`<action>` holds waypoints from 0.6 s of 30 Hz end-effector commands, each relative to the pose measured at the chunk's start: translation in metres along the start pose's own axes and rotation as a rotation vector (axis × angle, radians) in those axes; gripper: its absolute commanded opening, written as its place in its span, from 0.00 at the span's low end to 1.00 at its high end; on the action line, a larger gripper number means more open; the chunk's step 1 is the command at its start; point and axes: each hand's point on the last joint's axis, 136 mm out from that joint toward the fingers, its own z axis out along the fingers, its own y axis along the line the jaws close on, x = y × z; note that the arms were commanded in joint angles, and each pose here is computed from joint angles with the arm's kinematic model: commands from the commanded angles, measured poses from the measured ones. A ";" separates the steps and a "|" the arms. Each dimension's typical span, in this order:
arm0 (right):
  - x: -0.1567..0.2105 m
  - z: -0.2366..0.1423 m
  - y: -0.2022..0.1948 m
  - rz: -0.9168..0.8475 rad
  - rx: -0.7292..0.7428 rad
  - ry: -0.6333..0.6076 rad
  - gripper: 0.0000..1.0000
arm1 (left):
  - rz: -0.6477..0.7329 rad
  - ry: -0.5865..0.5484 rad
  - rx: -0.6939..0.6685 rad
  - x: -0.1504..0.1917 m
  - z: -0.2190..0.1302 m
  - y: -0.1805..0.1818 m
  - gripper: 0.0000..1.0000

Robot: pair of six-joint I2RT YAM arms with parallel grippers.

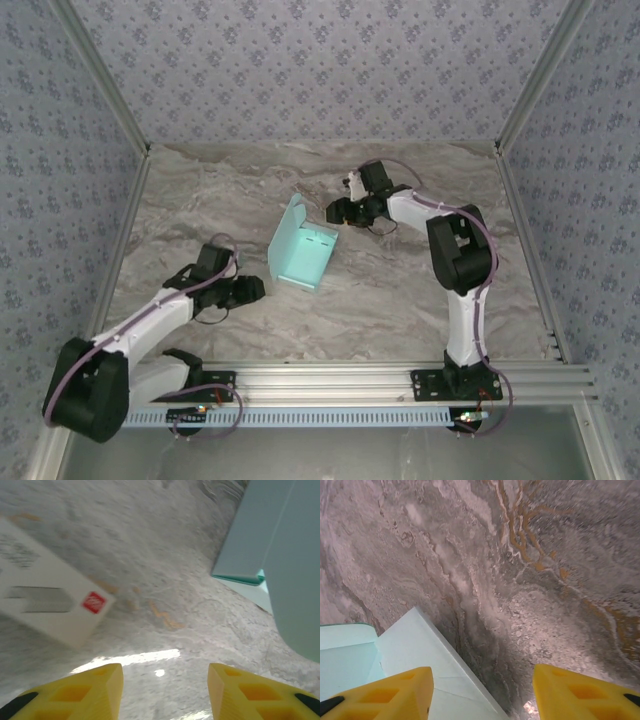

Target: Fold the paper box

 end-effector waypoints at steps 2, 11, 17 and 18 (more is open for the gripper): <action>0.002 0.005 0.009 -0.015 -0.032 0.048 0.56 | 0.030 0.027 0.162 -0.010 0.009 -0.038 0.48; 0.018 0.003 0.011 -0.028 -0.031 0.099 0.50 | 0.058 -0.007 0.156 -0.036 0.021 -0.047 0.49; 0.024 -0.010 0.011 -0.022 -0.022 0.084 0.49 | 0.080 -0.042 0.098 -0.066 0.032 -0.042 0.49; 0.025 -0.012 0.012 -0.019 -0.023 0.080 0.49 | 0.086 -0.052 0.087 -0.073 0.033 -0.042 0.49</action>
